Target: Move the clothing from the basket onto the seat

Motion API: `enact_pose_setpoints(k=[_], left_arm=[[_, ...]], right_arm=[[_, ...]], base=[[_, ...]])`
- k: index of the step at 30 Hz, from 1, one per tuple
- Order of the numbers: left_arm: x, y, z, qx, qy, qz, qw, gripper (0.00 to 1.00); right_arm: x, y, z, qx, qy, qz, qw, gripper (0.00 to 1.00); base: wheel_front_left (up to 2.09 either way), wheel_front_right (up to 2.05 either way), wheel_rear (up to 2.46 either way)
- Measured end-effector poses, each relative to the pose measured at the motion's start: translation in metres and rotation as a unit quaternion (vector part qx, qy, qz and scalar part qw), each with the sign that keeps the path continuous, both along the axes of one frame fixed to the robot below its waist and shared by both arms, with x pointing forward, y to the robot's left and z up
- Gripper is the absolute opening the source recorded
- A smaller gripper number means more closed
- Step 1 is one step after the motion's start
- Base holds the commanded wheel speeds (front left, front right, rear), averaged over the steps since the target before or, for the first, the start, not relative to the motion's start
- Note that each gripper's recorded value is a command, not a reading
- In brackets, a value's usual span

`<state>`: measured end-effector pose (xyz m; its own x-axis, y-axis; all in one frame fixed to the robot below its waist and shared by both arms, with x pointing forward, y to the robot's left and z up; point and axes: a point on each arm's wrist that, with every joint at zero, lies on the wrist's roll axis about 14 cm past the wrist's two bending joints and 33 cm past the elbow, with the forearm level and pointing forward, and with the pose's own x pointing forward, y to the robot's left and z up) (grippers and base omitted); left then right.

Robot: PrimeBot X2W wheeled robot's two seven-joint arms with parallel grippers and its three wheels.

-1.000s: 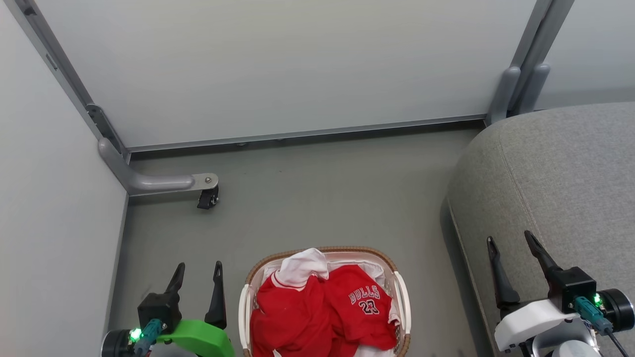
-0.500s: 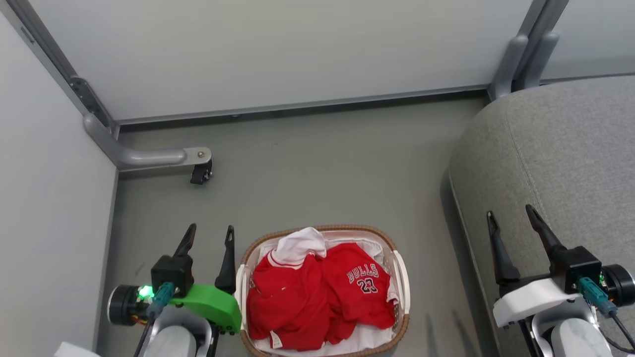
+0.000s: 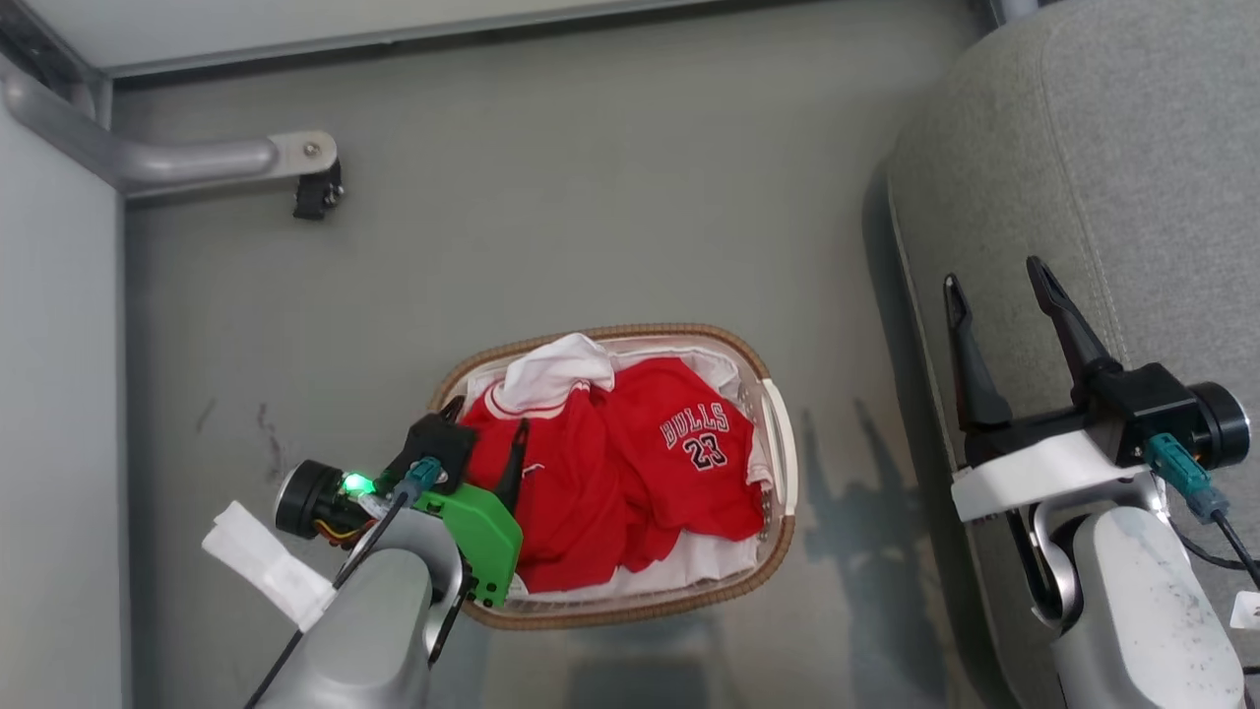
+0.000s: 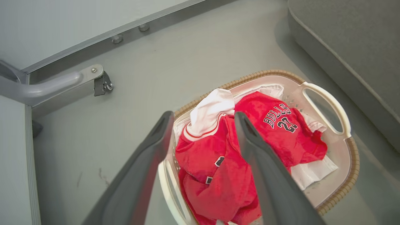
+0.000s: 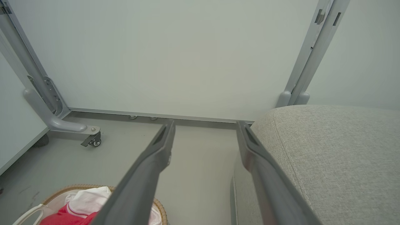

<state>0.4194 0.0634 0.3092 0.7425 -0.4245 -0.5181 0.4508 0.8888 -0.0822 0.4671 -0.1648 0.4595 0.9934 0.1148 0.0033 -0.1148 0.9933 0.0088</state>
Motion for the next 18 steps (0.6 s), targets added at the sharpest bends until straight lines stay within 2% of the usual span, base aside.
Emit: enact_pose_setpoints(k=[4, 10, 18], left_arm=[[-0.01, -0.011, -0.04, 0.032, 0.067, -0.046, 0.996, 1.0], [-0.038, -0.027, -0.094, 0.069, 0.167, -0.116, 0.977, 1.0], [-0.046, -0.034, -0.136, 0.085, 0.226, -0.146, 0.959, 1.0]], right_arm=[[0.01, 0.0, -0.017, 0.002, 0.016, 0.001, 1.0, 1.0], [0.019, -0.006, -0.047, 0.007, 0.045, -0.006, 0.999, 1.0], [0.018, -0.019, -0.076, 0.008, 0.078, -0.02, 0.997, 1.0]], base=[[0.0, 0.0, 0.0], [0.0, 0.0, 0.0], [0.0, 0.0, 0.0]])
